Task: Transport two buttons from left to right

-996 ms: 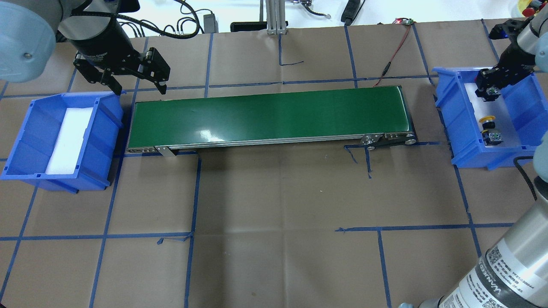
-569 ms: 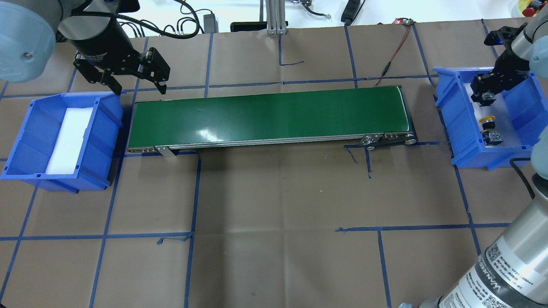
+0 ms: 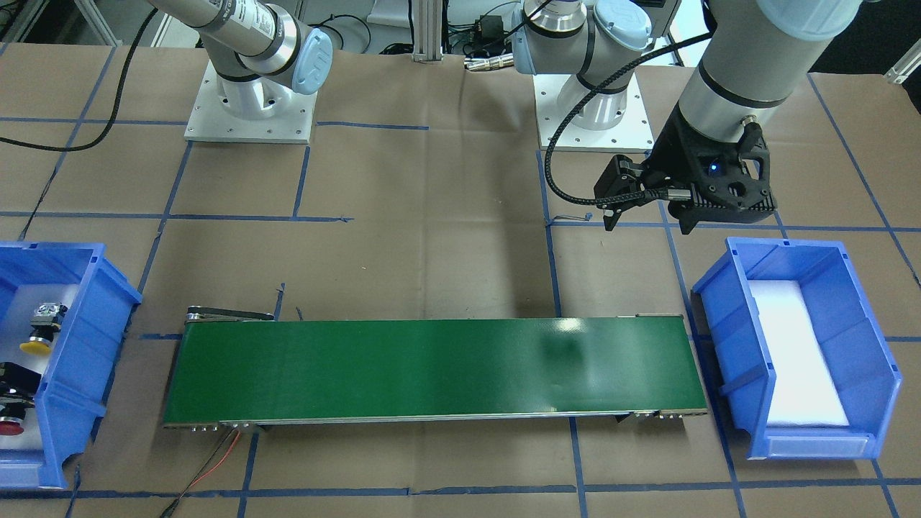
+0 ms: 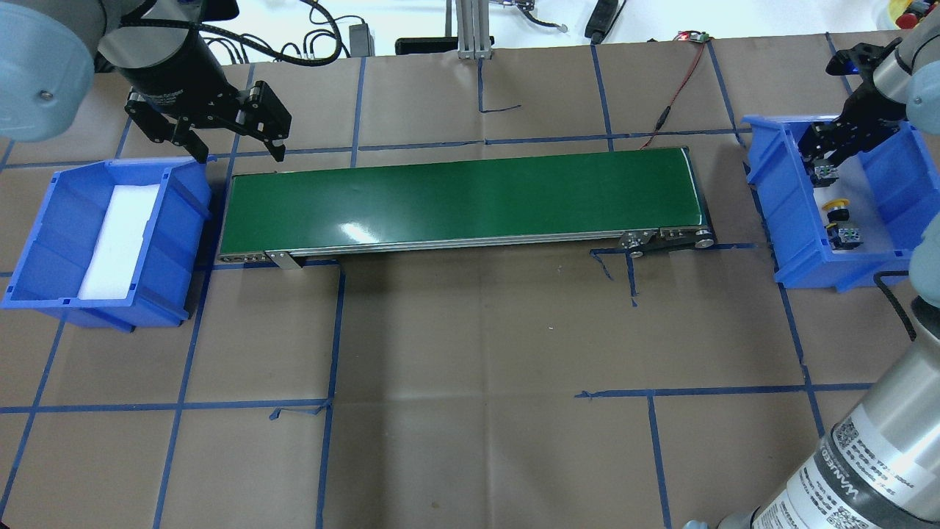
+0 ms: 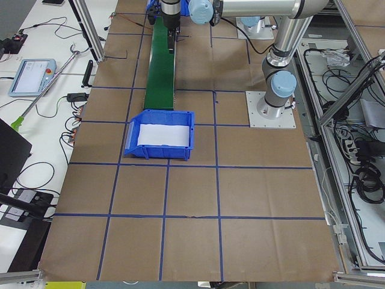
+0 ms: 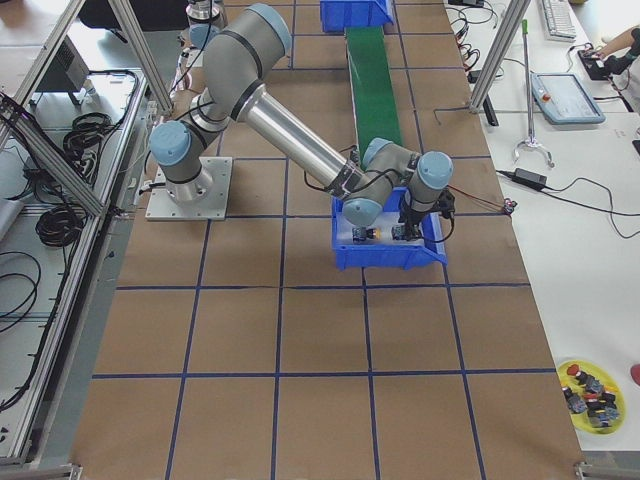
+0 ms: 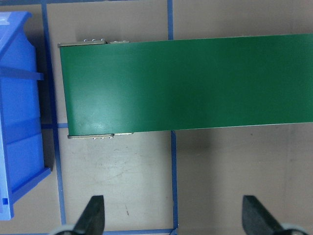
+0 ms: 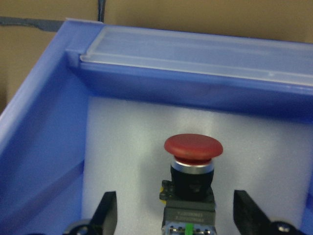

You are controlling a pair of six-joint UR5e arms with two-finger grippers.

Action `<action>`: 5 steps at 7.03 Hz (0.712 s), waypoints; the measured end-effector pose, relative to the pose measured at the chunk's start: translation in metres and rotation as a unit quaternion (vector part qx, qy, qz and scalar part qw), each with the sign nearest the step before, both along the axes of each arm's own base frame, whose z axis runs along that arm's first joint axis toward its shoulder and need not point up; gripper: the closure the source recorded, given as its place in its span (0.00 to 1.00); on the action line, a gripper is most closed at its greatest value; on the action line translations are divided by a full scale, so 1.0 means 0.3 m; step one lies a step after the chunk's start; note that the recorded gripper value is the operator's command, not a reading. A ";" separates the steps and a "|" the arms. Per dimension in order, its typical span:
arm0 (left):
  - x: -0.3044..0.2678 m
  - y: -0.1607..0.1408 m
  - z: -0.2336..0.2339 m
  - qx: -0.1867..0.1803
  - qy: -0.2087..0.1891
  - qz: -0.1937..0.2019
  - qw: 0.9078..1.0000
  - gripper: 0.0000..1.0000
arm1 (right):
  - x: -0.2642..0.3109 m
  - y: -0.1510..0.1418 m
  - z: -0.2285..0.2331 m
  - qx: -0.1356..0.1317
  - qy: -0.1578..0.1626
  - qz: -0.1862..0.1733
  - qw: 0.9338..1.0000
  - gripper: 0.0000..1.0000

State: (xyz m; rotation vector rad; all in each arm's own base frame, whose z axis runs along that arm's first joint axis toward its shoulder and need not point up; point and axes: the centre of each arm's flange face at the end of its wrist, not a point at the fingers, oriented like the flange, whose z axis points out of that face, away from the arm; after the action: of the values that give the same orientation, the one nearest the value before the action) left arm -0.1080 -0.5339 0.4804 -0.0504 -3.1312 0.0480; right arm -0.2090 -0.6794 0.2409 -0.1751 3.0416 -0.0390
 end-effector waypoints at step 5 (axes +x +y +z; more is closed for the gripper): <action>0.000 0.006 0.000 0.000 0.000 0.000 1.000 0.00 | 0.101 0.102 0.493 -0.026 0.013 -0.006 1.000 0.00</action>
State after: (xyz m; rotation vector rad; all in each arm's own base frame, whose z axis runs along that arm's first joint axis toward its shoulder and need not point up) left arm -0.1079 -0.5323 0.4805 -0.0499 -3.1312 0.0478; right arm -0.1788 -0.6487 0.3889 -0.1621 3.0697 -0.1183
